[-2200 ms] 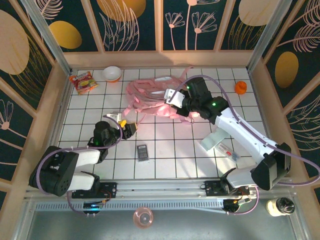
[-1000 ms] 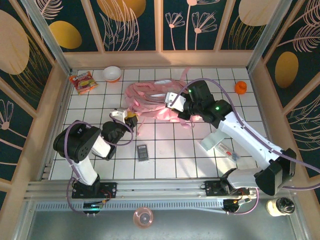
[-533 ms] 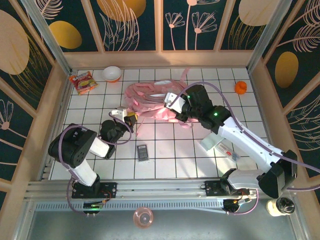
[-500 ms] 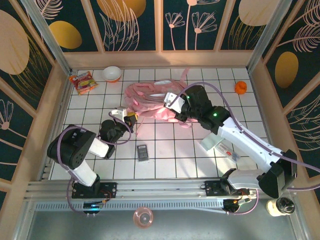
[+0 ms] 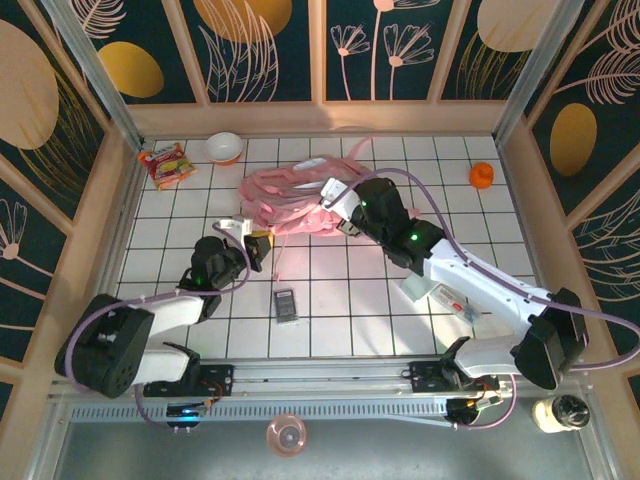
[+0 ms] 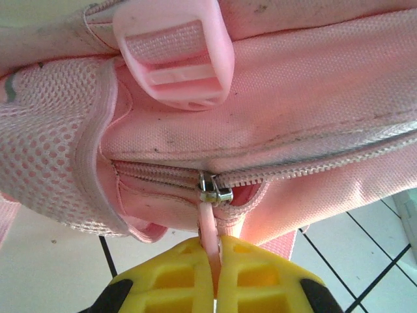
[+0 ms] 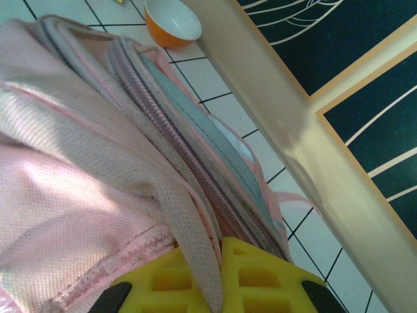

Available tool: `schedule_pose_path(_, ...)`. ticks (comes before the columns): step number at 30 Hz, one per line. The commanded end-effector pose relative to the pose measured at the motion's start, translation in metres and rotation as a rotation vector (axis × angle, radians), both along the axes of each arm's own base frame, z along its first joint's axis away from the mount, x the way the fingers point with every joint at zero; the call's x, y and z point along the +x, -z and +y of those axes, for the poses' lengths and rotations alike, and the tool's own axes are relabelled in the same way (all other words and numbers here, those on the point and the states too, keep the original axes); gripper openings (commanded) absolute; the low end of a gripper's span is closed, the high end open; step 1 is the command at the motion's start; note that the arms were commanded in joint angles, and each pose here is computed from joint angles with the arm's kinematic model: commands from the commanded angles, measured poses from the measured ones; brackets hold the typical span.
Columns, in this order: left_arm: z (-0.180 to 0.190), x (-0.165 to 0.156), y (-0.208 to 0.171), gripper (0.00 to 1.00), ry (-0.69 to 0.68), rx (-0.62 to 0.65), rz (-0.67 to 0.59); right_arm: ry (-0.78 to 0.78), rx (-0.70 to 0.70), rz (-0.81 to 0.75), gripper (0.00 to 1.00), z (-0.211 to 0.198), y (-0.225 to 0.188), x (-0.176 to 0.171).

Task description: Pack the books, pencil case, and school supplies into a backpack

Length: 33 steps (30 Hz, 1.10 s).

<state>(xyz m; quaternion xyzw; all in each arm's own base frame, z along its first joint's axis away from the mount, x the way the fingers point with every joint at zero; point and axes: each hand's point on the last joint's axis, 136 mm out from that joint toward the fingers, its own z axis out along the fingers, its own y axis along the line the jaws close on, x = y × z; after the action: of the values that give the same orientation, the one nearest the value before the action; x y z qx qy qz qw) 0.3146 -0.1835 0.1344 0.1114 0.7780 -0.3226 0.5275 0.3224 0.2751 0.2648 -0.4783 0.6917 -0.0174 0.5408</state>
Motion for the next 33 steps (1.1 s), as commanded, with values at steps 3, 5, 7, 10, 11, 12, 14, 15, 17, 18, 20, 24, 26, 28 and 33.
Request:
schedule_pose_path(3, -0.01, -0.017, -0.034, 0.0, 0.069, -0.012, -0.079, -0.044, 0.08, -0.044, 0.0, 0.01, -0.012, 0.001)
schedule_pose_path(5, -0.012, -0.023, -0.03, 0.03, 0.095, -0.012, -0.081, -0.145, 0.081, -0.036, 0.0, 0.015, -0.012, -0.016)
schedule_pose_path(7, -0.016, -0.029, -0.023, 0.08, 0.129, -0.023, -0.06, -0.243, 0.077, -0.03, 0.0, 0.016, -0.013, -0.032)
schedule_pose_path(10, -0.027, -0.042, -0.019, 0.13, 0.221, -0.06, -0.045, -0.38, 0.042, -0.025, 0.0, 0.012, -0.014, -0.055)
schedule_pose_path(11, -0.031, -0.048, -0.021, 0.15, 0.262, -0.079, -0.052, -0.41, 0.041, -0.022, 0.0, 0.008, -0.016, -0.059)
schedule_pose_path(12, -0.034, -0.053, -0.023, 0.18, 0.295, -0.097, -0.057, -0.438, 0.04, -0.023, 0.0, 0.004, -0.018, -0.062)
schedule_pose_path(14, -0.039, -0.059, -0.024, 0.26, 0.345, -0.113, -0.063, -0.48, 0.034, -0.026, 0.0, -0.004, -0.021, -0.066)
schedule_pose_path(15, -0.041, -0.061, -0.024, 0.3, 0.358, -0.116, -0.06, -0.488, 0.038, -0.029, 0.0, -0.008, -0.023, -0.066)
schedule_pose_path(17, -0.042, -0.064, -0.024, 0.42, 0.375, -0.127, -0.059, -0.492, 0.042, -0.034, 0.0, -0.019, -0.029, -0.063)
schedule_pose_path(18, -0.042, -0.066, -0.025, 0.46, 0.378, -0.139, -0.061, -0.495, 0.041, -0.038, 0.0, -0.021, -0.031, -0.062)
schedule_pose_path(20, -0.039, -0.07, -0.025, 0.54, 0.364, -0.171, -0.062, -0.493, 0.03, -0.04, 0.0, -0.03, -0.033, -0.058)
schedule_pose_path(24, -0.037, -0.081, -0.029, 0.64, 0.375, -0.269, -0.042, -0.516, 0.03, -0.026, 0.0, -0.037, -0.036, -0.057)
schedule_pose_path(26, -0.041, -0.087, -0.027, 0.69, 0.411, -0.301, -0.003, -0.527, 0.043, -0.024, 0.0, -0.039, -0.04, -0.057)
schedule_pose_path(28, -0.043, -0.088, -0.023, 0.71, 0.427, -0.329, 0.045, -0.526, 0.045, -0.021, 0.0, -0.039, -0.041, -0.057)
schedule_pose_path(33, -0.048, -0.093, -0.015, 0.74, 0.469, -0.357, 0.105, -0.52, 0.041, -0.014, 0.0, -0.04, -0.042, -0.056)
